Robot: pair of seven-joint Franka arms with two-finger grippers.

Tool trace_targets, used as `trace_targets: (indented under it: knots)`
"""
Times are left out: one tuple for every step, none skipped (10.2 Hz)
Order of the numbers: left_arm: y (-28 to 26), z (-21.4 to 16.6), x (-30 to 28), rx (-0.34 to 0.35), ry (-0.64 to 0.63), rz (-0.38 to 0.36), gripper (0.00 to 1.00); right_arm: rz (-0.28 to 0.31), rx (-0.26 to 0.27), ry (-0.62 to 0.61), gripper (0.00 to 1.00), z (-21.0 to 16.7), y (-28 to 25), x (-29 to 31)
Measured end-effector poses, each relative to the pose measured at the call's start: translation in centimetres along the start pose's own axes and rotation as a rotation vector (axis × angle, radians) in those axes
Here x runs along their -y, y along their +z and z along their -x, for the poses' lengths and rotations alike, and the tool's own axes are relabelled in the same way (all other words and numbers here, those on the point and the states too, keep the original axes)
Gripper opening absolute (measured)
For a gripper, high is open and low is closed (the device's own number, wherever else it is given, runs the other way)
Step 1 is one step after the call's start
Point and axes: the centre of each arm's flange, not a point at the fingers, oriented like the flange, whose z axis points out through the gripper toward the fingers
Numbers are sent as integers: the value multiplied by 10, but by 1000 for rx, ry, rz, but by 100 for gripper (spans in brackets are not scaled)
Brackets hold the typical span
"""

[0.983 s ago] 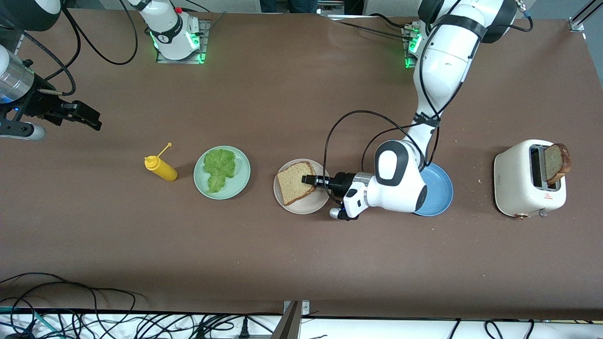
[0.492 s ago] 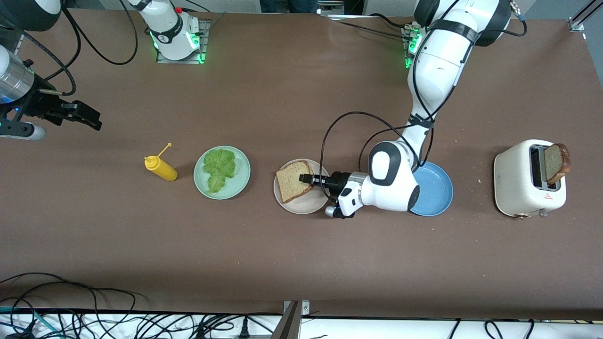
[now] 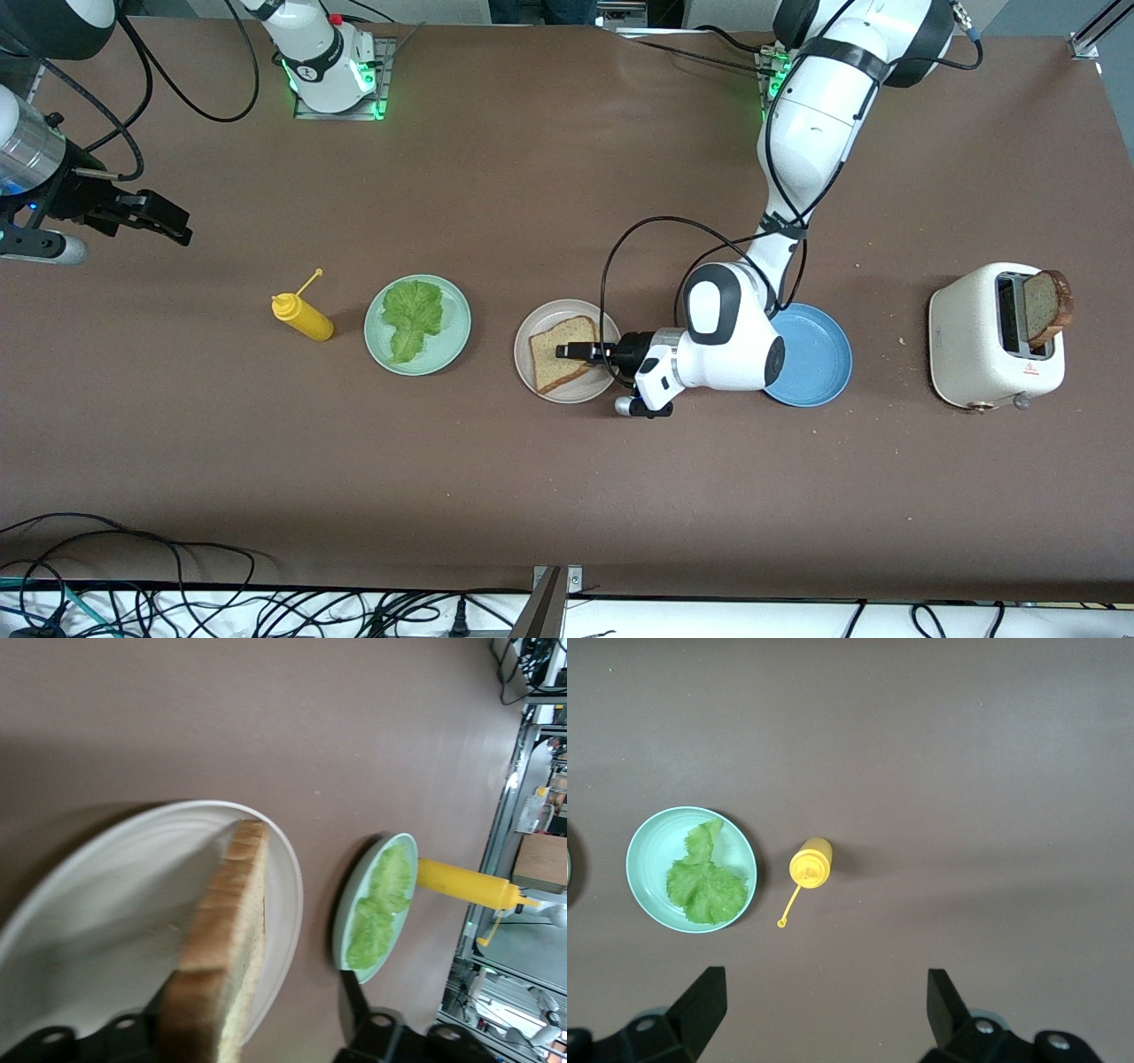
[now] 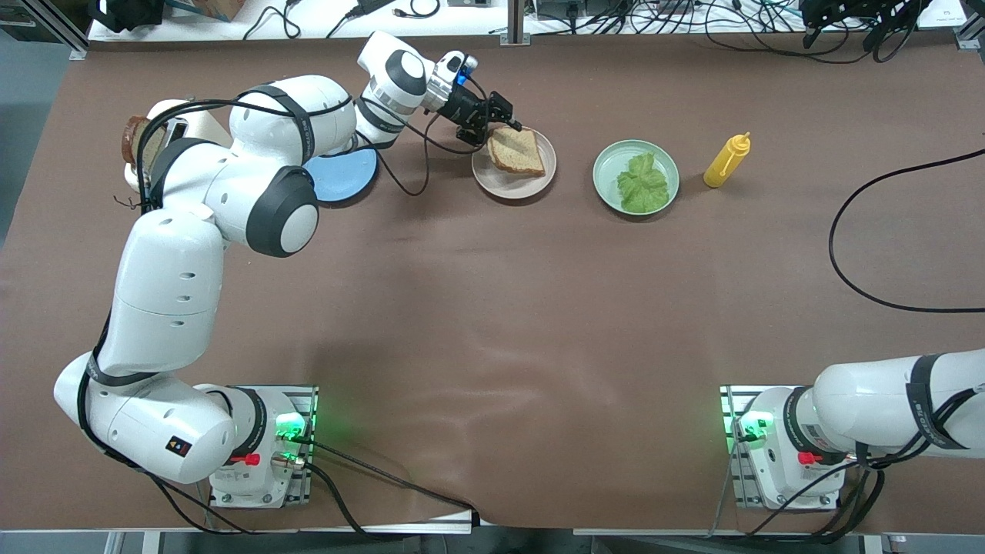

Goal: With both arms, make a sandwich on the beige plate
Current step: 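Release the bread and withdraw the left gripper while the right gripper reaches the lettuce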

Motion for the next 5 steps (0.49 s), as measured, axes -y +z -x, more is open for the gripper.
trace_targets:
  knots:
    - [-8,-3,8,-1,0,-9,96,0,2,0,100,0,1,0]
    - [-20,-7,15,17,6,-24,100,1,7,0,100,1,2,0]
    - [-42,-10,23,59,15,-42,100,2,15,-1,100,1,3,0]
    - [-78,-14,34,110,18,-53,100,3,20,-1,100,2,5,0]
    - [-123,-18,45,141,12,-58,100,3,24,-6,100,2,6,2]
